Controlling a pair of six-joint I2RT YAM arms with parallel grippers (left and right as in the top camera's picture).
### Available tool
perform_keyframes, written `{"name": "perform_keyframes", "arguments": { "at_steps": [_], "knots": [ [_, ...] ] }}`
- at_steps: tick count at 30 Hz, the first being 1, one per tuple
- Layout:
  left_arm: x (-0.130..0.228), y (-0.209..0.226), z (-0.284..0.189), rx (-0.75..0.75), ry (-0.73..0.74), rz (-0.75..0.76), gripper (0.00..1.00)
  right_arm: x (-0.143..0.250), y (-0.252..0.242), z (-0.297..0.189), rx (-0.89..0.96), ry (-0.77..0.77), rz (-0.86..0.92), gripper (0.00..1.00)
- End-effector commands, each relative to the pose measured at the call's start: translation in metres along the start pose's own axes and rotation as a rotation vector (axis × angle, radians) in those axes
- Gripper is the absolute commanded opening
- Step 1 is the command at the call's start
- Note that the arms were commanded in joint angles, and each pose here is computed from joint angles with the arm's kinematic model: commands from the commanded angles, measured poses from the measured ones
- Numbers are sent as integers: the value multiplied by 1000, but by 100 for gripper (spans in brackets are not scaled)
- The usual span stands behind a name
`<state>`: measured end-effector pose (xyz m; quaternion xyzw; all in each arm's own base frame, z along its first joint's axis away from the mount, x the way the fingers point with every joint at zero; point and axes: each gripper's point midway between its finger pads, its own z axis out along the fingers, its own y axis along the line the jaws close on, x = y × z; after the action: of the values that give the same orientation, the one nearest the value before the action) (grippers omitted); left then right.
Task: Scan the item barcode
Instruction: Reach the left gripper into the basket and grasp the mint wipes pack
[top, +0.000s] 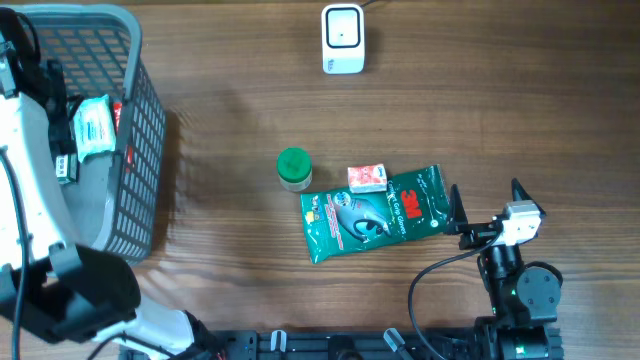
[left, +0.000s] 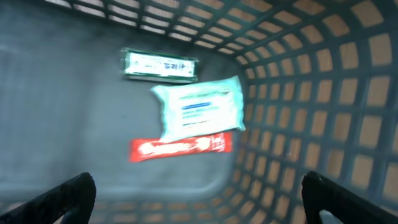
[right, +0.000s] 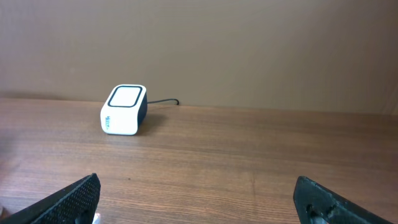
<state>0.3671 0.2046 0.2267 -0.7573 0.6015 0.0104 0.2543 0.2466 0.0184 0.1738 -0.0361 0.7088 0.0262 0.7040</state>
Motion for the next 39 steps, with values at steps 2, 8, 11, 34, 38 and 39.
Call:
{"name": "perform_keyframes", "arguments": {
  "at_steps": [2, 8, 11, 34, 38, 39],
  "knots": [
    [12, -11, 68, -43, 61, -66, 100, -1, 1, 0, -8, -6, -13, 100],
    [31, -7, 138, -118, 78, -49, 100, -1, 1, 0, -8, -6, -12, 99],
    [41, 4, 165, -174, 91, -37, 100, -1, 1, 0, -8, -6, -12, 100],
    [53, 42, 188, -233, 95, 95, 4, -1, 1, 0, -8, -6, -12, 100],
    [26, 16, 124, -107, 46, 107, 4, -1, 1, 0, -8, -6, -13, 100],
    [20, 10, 107, -70, 33, 106, 4, -1, 2, 0, -9, -6, -12, 100]
  ]
}}
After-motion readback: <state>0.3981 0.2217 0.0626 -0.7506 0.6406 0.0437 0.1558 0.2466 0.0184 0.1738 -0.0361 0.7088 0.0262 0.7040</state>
